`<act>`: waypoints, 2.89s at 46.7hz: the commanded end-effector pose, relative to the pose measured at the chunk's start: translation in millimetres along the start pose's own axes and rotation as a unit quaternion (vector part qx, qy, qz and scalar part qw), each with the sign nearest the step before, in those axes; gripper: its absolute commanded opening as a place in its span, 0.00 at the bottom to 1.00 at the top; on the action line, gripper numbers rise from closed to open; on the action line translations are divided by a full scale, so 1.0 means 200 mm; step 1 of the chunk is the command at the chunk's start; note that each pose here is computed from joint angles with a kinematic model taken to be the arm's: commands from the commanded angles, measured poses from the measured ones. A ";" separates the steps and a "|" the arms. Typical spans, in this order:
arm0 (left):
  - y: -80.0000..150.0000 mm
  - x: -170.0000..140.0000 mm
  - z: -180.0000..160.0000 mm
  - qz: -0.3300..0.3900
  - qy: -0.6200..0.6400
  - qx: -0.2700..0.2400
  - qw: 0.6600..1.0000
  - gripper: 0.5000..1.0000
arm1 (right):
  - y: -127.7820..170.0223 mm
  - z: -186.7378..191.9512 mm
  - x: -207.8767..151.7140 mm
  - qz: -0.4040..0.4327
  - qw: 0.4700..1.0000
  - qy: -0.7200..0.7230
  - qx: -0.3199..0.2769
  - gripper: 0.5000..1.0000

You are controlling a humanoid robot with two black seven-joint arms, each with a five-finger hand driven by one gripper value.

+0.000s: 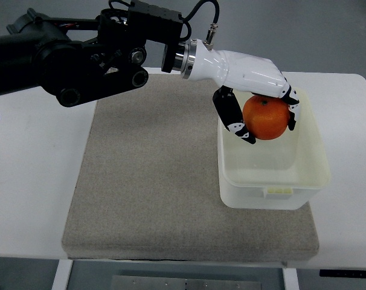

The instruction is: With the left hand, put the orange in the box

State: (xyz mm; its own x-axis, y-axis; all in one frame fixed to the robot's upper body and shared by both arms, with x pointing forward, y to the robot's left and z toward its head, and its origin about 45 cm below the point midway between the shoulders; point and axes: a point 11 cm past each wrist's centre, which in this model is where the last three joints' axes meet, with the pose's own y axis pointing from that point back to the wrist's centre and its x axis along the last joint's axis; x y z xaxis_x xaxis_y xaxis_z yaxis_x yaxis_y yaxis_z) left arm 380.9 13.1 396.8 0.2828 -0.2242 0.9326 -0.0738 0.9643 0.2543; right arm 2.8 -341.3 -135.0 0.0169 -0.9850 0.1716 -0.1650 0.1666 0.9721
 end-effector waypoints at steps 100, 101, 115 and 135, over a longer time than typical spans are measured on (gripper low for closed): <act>0.69 -0.08 -0.79 0.109 0.038 0.294 0.949 0.90 | 0.00 0.00 0.00 0.000 1.000 0.000 0.000 0.85; 0.73 -0.08 -0.81 0.115 0.040 0.304 0.945 0.90 | 0.00 0.00 0.00 0.000 1.000 0.000 0.000 0.85; 1.19 -0.14 -0.99 0.197 0.088 0.425 0.879 0.91 | 0.00 0.00 0.00 0.000 1.000 0.000 0.000 0.85; 1.40 -0.26 -1.06 0.249 0.154 0.504 0.812 0.92 | 0.00 0.00 0.00 0.000 1.000 0.000 0.000 0.85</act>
State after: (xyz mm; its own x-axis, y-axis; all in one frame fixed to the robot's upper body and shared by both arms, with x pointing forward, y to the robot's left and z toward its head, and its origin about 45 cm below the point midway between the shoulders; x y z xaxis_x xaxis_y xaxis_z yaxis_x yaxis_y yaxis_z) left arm 545.7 313.9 369.0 0.2023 0.3089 0.9293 -0.9271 0.3661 0.0802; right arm 2.9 -341.3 -135.0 0.0165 -0.9851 0.1713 -0.1650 0.1663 0.9722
